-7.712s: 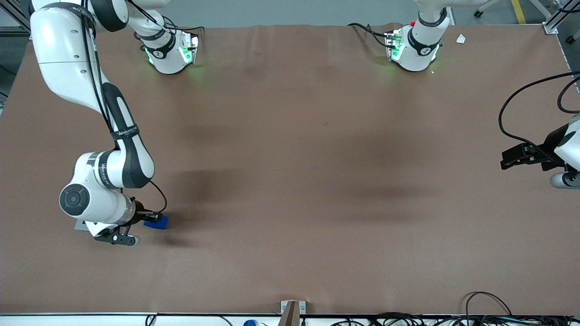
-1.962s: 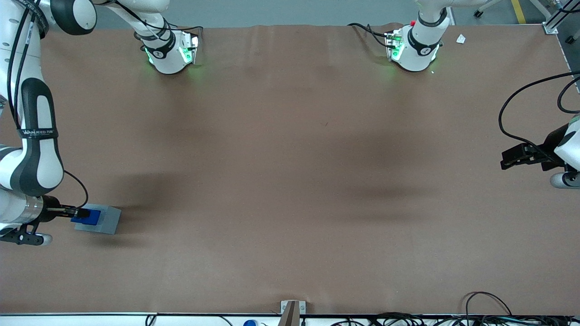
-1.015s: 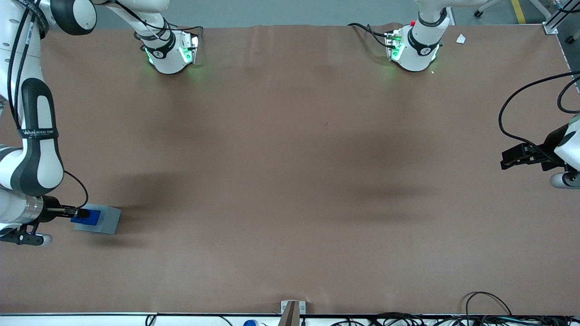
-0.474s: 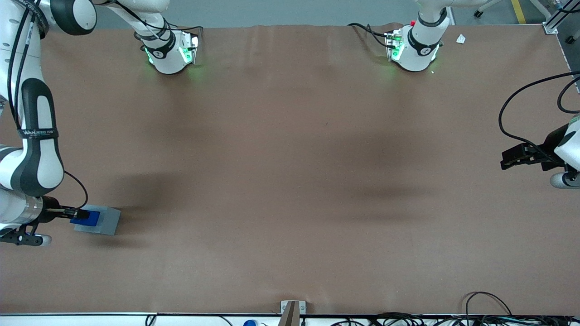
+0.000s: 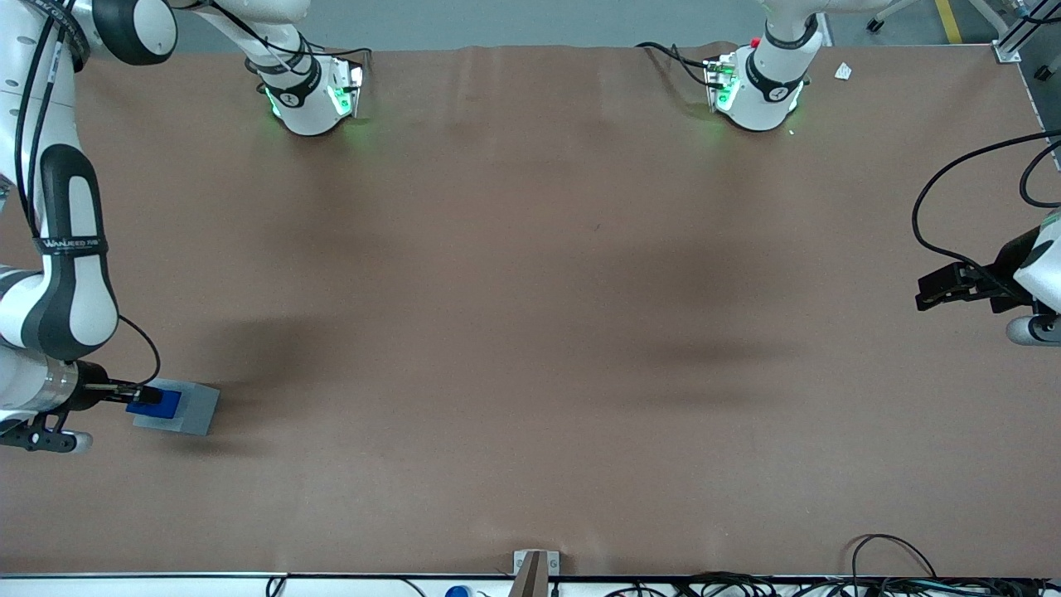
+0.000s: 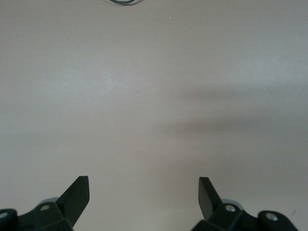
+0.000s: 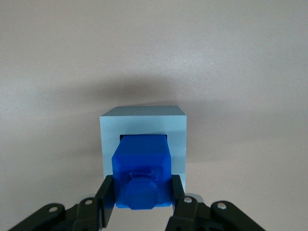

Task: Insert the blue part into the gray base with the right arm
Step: 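Press the blue block down into the gray base with the right gripper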

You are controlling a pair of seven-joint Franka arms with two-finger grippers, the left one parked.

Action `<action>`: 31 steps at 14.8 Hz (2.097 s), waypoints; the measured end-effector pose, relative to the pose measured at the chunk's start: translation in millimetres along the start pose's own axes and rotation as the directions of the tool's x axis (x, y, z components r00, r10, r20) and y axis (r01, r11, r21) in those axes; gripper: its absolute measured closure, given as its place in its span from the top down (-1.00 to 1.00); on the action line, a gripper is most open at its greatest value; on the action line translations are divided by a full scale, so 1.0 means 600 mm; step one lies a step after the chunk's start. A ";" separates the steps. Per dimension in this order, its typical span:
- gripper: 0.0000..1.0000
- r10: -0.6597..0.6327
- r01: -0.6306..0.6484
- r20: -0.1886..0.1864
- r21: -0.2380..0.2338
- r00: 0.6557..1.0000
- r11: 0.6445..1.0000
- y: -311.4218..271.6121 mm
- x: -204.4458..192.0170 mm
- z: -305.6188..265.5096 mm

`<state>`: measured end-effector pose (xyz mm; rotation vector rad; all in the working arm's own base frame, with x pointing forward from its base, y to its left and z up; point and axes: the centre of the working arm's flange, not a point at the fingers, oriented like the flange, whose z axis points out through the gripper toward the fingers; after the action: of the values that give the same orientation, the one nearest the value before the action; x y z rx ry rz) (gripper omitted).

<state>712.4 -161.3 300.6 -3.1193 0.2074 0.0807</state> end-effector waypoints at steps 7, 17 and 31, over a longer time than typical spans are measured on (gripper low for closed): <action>0.01 0.000 0.000 0.000 0.000 1.000 1.000 0.000 0.000 0.000; 0.01 -0.006 0.006 0.000 0.000 1.000 1.000 0.001 0.000 0.000; 0.01 -0.027 0.027 -0.021 -0.003 0.999 1.000 0.003 0.003 0.000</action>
<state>713.9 -163.3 300.3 -3.1259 0.1661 0.0484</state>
